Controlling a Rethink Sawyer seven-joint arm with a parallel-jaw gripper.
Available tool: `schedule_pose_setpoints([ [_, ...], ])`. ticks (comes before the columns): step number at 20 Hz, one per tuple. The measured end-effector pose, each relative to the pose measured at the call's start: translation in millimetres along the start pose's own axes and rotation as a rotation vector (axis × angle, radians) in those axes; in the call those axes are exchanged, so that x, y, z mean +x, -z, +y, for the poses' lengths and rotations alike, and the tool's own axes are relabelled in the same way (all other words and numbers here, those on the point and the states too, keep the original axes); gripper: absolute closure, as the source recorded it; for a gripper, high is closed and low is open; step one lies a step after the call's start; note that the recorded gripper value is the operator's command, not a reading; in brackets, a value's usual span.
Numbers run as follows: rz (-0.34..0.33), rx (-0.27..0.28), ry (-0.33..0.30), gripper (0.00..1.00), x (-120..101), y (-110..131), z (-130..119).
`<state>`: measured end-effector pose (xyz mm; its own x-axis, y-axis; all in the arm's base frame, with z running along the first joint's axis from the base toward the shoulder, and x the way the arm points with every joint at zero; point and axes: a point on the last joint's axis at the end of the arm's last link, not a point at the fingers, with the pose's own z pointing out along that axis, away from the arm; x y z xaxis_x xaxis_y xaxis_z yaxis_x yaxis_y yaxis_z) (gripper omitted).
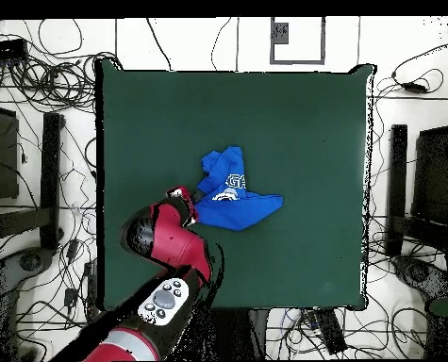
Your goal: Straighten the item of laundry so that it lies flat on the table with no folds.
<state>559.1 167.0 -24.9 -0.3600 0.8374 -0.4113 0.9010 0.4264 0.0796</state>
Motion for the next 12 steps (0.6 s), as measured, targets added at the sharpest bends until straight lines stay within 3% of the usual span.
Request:
schedule_pose_setpoints([
  [5,0.002,0.000,0.000,1.00,0.8,-0.3,0.0],
  [6,0.003,0.000,-0.001,0.00,1.0,-0.4,0.0],
  [12,0.009,0.002,0.000,0.00,4.4,-1.1,-0.5],
])
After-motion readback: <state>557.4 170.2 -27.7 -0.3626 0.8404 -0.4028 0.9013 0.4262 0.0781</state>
